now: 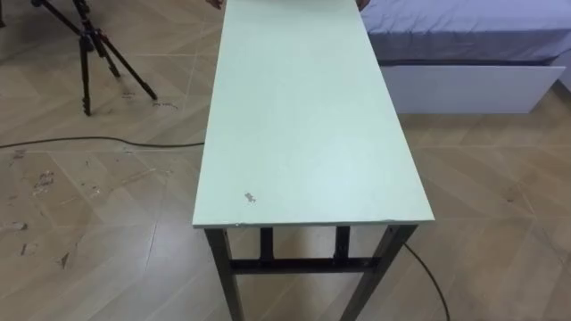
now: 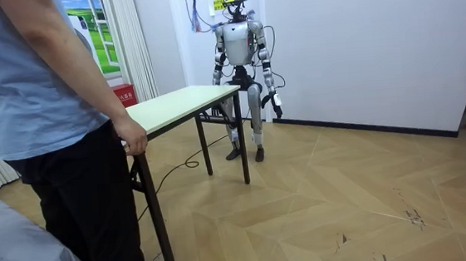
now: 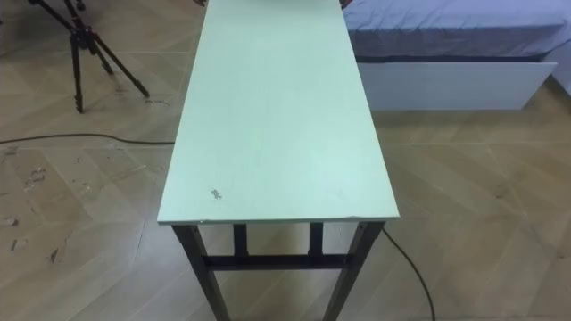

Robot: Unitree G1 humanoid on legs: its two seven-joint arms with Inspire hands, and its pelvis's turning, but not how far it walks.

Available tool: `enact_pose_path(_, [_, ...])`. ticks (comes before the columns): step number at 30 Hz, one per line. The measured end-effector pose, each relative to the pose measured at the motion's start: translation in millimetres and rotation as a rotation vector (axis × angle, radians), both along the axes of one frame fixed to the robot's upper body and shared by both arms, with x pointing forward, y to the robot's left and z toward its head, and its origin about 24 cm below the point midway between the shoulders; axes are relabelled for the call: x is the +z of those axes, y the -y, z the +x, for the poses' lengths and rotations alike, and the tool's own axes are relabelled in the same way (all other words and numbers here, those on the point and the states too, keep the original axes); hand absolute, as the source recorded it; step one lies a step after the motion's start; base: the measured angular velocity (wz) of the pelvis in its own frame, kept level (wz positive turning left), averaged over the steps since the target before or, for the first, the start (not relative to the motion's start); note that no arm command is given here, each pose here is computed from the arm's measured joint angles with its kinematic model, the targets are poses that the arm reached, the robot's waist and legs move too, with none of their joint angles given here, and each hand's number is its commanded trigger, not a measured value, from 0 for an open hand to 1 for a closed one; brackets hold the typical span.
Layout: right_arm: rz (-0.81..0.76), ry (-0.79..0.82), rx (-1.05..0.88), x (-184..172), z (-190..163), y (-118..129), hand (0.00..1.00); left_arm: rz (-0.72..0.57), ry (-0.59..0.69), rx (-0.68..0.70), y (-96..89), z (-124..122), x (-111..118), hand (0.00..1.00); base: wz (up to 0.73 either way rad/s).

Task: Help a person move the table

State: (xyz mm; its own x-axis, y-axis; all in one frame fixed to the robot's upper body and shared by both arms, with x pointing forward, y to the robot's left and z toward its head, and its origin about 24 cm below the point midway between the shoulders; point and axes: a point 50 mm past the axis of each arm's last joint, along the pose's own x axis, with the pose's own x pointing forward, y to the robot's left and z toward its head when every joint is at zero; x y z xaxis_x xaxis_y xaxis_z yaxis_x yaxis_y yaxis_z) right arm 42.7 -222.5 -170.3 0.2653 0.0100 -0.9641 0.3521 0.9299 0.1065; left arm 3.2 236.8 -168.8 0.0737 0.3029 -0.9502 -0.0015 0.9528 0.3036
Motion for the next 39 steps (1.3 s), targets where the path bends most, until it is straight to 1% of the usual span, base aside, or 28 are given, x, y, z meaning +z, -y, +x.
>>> enact_pose_path(12, [0.002, -0.009, -0.013, 0, -2, 0, 0.00, -0.008, 0.003, 0.012, 1.4, 1, 0, 0.00, 0.00])
enact_pose_path(17, [-0.002, -0.031, -0.048, -1, -4, 1, 0.00, -0.041, -0.009, 0.076, 1.7, -4, -1, 0.00, 0.00])
enact_pose_path(20, [0.003, -0.038, -0.054, -1, -4, 1, 0.00, -0.100, 0.024, 0.201, 3.2, -4, -1, 0.00, 0.00])
enact_pose_path(23, [0.025, -0.030, -0.064, 0, -2, 2, 0.00, -0.156, 0.038, 0.293, 4.4, -7, -2, 0.00, 0.01])
enact_pose_path(25, [0.035, -0.027, -0.076, 0, 1, 2, 0.00, -0.193, 0.049, 0.317, 4.8, -7, -2, 0.00, 0.08])
enact_pose_path(28, [0.055, -0.023, -0.100, 0, 1, 2, 0.00, -0.251, 0.081, 0.413, 5.9, -8, -1, 0.00, -0.01])
enact_pose_path(31, [0.077, 0.015, -0.107, 2, 6, 5, 0.00, -0.315, 0.121, 0.480, 6.1, -6, -1, 0.00, -0.05])
enact_pose_path(33, [0.094, 0.045, -0.116, 4, 8, 7, 0.00, -0.359, 0.172, 0.516, 5.4, 1, 0, 0.00, -0.04])
enact_pose_path(36, [0.124, 0.102, -0.137, 8, 16, 6, 0.00, -0.443, 0.263, 0.558, 8.6, 26, 2, 0.00, -0.08])
enact_pose_path(37, [0.146, 0.141, -0.146, 10, 22, 5, 0.00, -0.493, 0.303, 0.561, 14.7, 39, 2, 0.00, -0.07])
enact_pose_path(38, [0.152, 0.159, -0.144, 11, 25, 4, 0.00, -0.522, 0.324, 0.562, 18.8, 46, 3, 0.00, -0.10])
enact_pose_path(39, [0.172, 0.211, -0.150, 15, 33, 2, 0.00, -0.586, 0.373, 0.563, 27.0, 60, 5, 0.00, -0.13])
